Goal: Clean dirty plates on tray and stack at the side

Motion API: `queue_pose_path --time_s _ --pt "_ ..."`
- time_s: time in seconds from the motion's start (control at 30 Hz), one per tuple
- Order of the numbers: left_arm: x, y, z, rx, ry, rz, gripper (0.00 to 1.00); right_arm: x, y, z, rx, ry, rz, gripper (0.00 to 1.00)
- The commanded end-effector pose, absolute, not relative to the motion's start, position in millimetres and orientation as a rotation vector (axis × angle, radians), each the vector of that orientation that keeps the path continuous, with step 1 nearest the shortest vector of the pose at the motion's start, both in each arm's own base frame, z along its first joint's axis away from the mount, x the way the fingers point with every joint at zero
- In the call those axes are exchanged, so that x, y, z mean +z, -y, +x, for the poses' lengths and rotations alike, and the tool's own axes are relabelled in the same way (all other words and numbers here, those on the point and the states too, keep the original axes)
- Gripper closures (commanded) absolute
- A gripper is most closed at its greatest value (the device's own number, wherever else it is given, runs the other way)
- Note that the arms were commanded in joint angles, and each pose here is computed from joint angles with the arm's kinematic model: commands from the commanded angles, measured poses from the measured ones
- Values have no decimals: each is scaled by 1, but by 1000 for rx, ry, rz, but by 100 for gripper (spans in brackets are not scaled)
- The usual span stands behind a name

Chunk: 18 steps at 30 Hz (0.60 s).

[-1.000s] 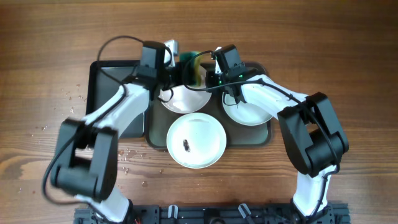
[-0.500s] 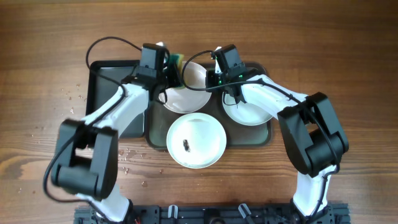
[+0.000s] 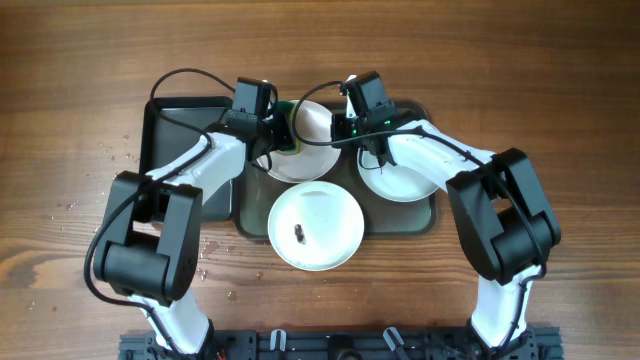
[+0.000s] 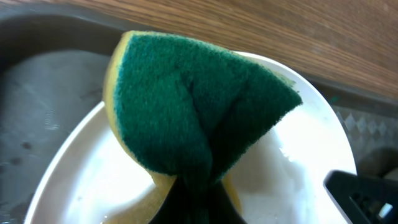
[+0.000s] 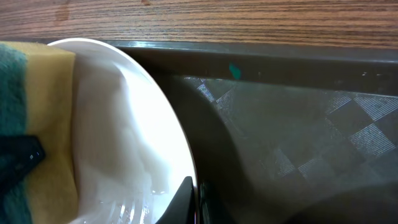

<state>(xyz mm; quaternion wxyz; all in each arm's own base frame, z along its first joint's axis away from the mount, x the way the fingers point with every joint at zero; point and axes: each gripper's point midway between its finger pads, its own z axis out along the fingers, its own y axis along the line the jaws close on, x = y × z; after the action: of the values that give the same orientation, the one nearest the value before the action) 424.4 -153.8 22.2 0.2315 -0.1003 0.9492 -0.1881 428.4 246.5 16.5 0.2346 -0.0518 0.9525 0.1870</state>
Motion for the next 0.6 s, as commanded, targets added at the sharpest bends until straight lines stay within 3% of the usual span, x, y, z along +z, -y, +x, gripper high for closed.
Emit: queue_pose_path --time_s 0.0,0.33,0.57 --pt "13 184 408 -627 -2671 -199 95 10 -249 428 522 -2623 -133 96" --pt "16 215 398 -660 -2662 -94 96 10 -249 428 522 -2623 -133 96" --pt "38 213 414 -685 -2579 -100 96 10 -249 428 521 -2624 -134 96"
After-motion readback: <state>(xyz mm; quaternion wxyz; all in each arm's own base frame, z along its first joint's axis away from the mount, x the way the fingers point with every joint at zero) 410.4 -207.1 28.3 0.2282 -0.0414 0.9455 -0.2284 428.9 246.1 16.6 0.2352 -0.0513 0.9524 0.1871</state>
